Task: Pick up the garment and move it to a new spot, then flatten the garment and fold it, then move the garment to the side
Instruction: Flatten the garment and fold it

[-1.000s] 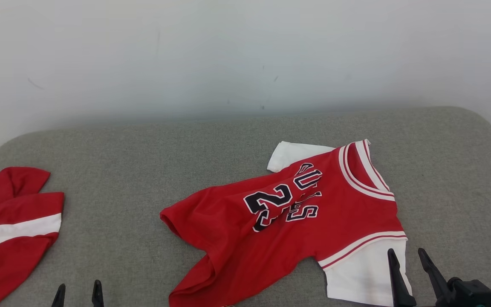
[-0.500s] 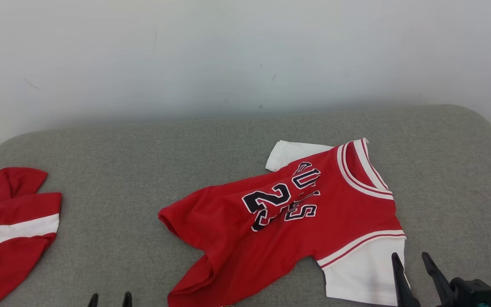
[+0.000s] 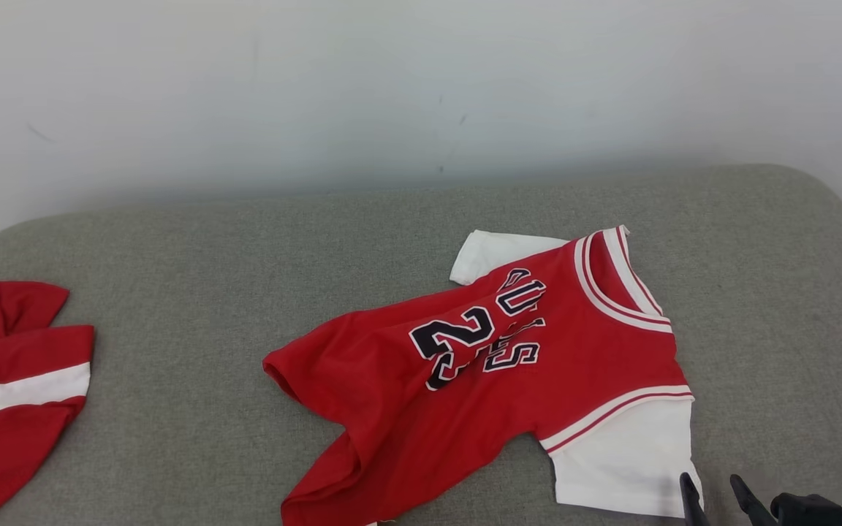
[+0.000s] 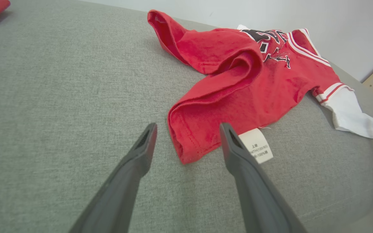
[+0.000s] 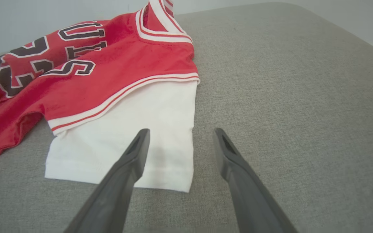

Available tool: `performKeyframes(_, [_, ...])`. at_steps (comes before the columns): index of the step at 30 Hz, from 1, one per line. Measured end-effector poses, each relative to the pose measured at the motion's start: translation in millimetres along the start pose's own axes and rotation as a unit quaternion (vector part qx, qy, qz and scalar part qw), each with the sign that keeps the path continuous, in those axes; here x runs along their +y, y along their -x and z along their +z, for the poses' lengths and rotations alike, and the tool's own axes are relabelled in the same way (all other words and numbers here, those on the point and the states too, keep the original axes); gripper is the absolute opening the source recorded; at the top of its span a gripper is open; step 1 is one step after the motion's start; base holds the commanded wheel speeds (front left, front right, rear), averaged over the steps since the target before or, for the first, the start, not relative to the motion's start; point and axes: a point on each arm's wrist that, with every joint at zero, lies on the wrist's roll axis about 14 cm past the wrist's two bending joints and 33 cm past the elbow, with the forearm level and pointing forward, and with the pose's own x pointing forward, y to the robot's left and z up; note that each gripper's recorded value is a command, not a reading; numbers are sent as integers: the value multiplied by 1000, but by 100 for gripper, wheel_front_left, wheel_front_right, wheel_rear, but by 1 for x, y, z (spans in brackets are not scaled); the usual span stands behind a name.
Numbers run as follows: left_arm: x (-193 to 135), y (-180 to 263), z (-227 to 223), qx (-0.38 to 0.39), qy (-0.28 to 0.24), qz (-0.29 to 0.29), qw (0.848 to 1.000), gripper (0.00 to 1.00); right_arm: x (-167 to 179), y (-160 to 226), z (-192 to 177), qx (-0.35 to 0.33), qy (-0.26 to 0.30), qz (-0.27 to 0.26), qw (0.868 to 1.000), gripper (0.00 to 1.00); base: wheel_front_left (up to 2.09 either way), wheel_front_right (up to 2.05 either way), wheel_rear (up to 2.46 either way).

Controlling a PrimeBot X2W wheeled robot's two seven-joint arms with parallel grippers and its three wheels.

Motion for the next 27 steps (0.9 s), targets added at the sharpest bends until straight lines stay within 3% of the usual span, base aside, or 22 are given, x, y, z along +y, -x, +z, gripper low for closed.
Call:
performKeyframes(13, [-10,-14,-32,54,22,-13,998,100,-1,-7,-36,66,-18,-9,998,100,0,0,0])
performKeyframes(14, [-15,-19,-40,68,24,-23,997,100,2,-14,-42,76,-25,-6,997,92,0,0,0])
performKeyframes(15, [-16,-21,-42,73,28,-25,997,100,2,-16,-45,82,-24,-5,996,55,0,0,0])
performKeyframes(16, [-15,-22,-44,76,32,-23,996,55,2,-17,-46,82,-24,-6,996,33,0,0,0])
performKeyframes(18, [-13,-22,-51,88,30,-19,996,3,1,-19,-46,83,-23,-5,996,4,0,0,0])
performKeyframes(19, [-11,-22,-53,91,31,-15,995,0,2,-20,-46,83,-23,-4,996,0,0,0,0])
performKeyframes(27, [-5,-31,-16,32,16,-8,999,0,12,-23,-24,34,-34,17,999,0,0,0,0])
